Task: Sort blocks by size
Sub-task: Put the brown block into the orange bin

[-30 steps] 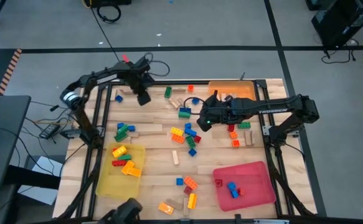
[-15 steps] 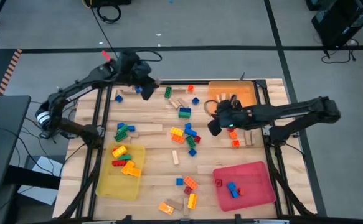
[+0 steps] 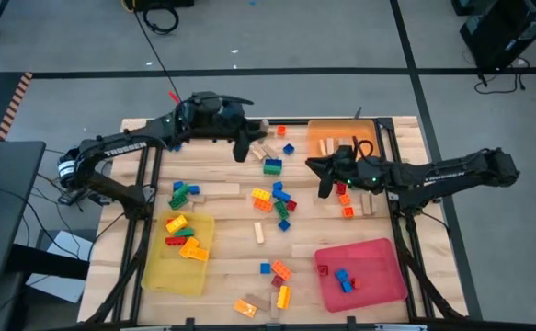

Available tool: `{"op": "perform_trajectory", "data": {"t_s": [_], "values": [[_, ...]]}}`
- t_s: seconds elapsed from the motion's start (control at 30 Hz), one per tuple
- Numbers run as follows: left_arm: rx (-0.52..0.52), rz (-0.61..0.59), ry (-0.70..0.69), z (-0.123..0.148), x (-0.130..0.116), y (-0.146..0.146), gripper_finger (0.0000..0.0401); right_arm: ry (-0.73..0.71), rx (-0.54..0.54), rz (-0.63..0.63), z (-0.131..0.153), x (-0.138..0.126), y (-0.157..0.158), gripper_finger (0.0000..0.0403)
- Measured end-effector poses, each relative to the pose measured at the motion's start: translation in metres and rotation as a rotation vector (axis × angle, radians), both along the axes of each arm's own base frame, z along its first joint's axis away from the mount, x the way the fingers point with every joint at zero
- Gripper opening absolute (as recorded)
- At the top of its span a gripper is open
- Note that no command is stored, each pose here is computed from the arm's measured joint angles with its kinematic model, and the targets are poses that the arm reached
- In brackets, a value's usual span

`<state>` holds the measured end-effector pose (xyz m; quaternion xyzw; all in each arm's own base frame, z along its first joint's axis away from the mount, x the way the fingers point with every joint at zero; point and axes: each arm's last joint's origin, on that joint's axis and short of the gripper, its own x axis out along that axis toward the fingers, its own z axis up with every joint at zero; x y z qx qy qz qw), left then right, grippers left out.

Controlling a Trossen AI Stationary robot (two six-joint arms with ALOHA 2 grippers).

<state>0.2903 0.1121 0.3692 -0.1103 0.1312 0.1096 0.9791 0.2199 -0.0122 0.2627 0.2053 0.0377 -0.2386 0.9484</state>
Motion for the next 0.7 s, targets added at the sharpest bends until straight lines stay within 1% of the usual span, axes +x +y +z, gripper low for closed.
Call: {"op": "perform_trajectory", "data": {"t_s": [0.13,0.23,0.4,0.53,0.7], "values": [[-0.010,-0.022,-0.075,0.000,0.014,-0.006,0.0104,-0.031,-0.025,-0.001,0.004,0.001,-0.001,0.0080],[-0.017,-0.038,-0.104,-0.005,0.026,-0.008,0.0104,-0.061,-0.032,-0.015,0.007,0.001,-0.006,0.0098],[-0.059,-0.067,-0.142,-0.018,0.047,-0.009,0.0104,-0.087,-0.026,0.009,0.010,0.001,-0.012,0.0146],[-0.099,-0.104,-0.210,-0.025,0.061,-0.007,0.0104,-0.097,-0.021,0.049,0.010,0.001,-0.014,0.0192],[-0.147,-0.166,-0.308,-0.031,0.076,-0.006,0.0104,-0.103,-0.051,0.090,0.012,0.002,-0.015,0.0243]]}}
